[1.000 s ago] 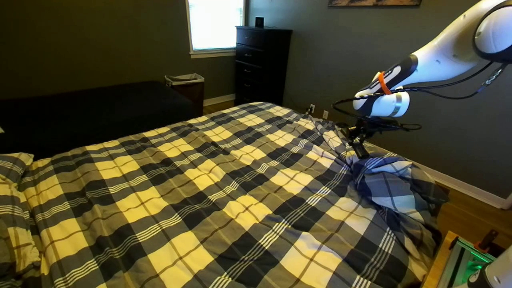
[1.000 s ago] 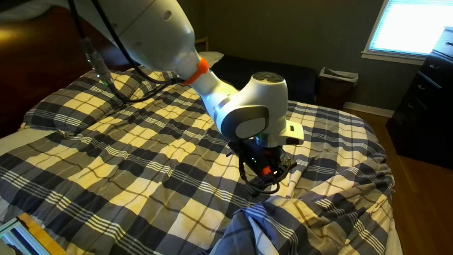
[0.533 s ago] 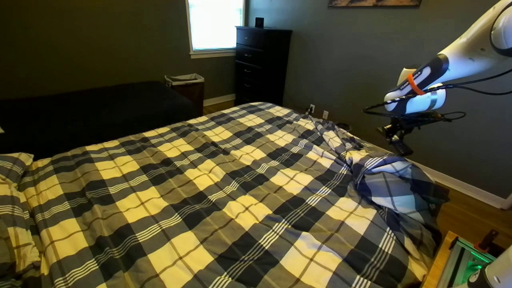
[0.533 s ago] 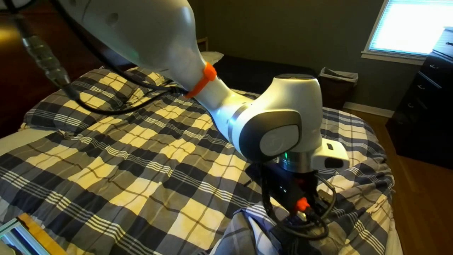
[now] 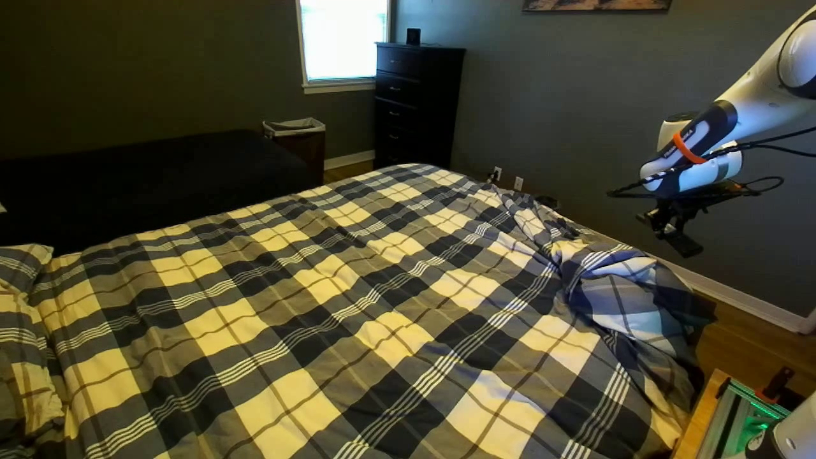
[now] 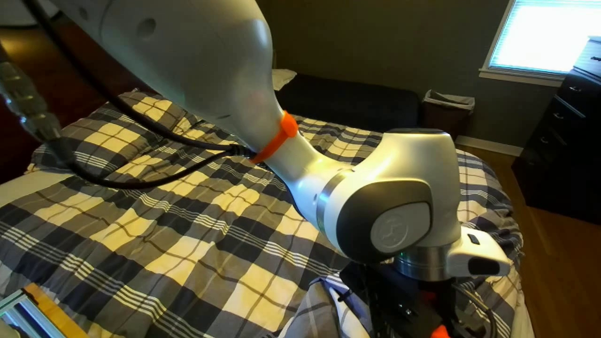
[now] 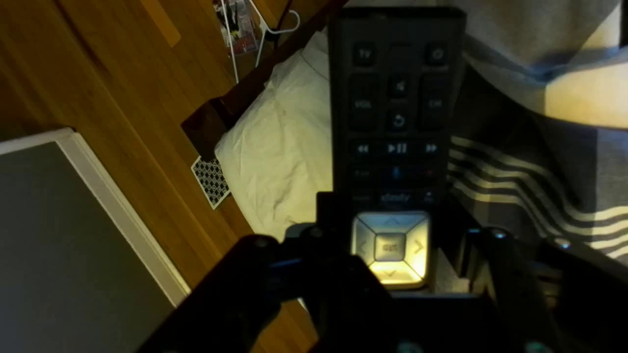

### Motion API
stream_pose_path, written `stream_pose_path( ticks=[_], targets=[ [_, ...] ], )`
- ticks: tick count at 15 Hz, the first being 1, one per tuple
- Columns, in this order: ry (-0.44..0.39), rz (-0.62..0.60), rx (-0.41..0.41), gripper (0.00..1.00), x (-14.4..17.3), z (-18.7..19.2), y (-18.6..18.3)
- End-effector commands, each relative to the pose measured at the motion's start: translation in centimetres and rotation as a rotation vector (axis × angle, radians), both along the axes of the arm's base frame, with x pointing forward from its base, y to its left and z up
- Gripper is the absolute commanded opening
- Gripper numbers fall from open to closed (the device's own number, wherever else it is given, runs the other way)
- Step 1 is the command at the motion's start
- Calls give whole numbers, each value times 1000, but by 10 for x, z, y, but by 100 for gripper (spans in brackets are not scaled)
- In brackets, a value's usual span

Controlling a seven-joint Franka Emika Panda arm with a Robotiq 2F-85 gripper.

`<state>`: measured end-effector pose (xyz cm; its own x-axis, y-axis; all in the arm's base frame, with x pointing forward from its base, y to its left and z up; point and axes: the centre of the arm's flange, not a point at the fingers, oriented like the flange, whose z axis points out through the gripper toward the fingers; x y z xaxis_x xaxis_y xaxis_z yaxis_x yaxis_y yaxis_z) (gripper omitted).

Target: Remove the remote control from the bed and straighten the beddings.

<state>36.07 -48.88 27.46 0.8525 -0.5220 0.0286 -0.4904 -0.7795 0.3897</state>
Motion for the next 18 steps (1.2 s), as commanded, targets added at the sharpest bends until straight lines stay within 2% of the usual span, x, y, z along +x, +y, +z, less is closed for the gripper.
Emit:
stream_pose_path(
  ticks=[1,2,3,8,9,18],
  targets=[
    [-74,102,64,28,10,1,8],
    [-24,50,26,28,11,-3,7],
    [-30,60,31,53,15,-3,10],
    [-28,56,30,53,13,-4,8],
    [-28,56,30,28,13,-4,8],
    [51,42,-40,28,-14,-45,-74]
  ],
)
